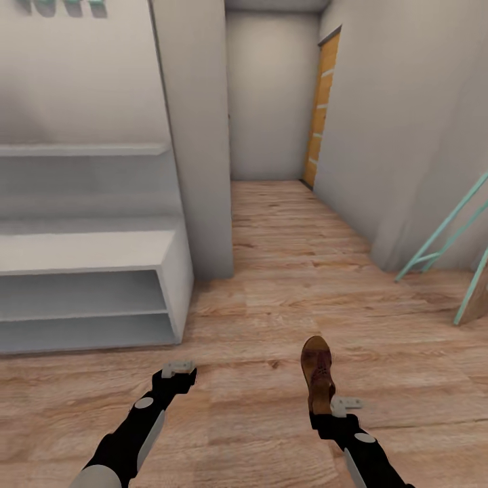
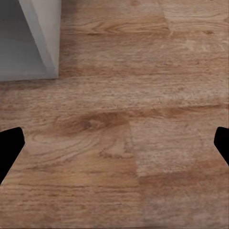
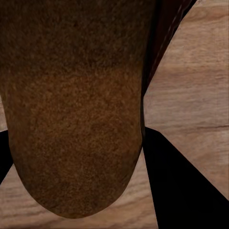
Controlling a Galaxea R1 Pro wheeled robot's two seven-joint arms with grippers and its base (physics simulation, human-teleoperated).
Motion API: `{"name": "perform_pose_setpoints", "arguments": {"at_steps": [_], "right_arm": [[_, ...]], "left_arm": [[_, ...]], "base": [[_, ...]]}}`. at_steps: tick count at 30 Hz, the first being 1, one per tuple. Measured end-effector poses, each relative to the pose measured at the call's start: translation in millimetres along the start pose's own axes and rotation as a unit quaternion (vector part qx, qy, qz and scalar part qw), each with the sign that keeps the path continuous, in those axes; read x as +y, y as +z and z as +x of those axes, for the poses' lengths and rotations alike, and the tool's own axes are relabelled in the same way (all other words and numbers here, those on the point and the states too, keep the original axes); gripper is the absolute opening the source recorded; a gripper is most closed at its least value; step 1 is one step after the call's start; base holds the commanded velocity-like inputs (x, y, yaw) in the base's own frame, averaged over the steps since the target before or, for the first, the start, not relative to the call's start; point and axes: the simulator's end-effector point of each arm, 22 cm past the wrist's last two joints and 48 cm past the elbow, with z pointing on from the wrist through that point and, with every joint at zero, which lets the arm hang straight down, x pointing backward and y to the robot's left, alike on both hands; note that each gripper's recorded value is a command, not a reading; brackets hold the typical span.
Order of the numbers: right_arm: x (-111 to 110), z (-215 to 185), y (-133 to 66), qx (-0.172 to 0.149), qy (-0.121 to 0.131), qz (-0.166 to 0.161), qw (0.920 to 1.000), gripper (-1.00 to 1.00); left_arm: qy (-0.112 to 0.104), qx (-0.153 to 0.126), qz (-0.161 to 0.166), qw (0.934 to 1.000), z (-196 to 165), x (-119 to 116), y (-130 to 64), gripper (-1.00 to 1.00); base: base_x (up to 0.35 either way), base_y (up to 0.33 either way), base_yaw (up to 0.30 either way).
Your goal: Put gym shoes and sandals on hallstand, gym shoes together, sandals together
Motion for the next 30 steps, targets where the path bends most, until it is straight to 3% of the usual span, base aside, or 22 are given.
{"name": "perform_pose_setpoints", "arguments": {"at_steps": [16, 30], "right_arm": [[0.0, 0.4, -0.1, 0.000, 0.000, 0.000, 1.0000, -1.00], [0.2, 0.4, 0.0, 0.000, 0.000, 0.000, 1.0000, -1.00]], "left_arm": [[0.000, 0.000, 0.000, 1.0000, -0.1, 0.1, 0.0, 1.00], [0.000, 0.000, 0.000, 1.0000, -0.2, 0.2, 0.0, 1.00]], "base": [[-0.003, 0.013, 0.298], [0.000, 0.285, 0.298]]}}
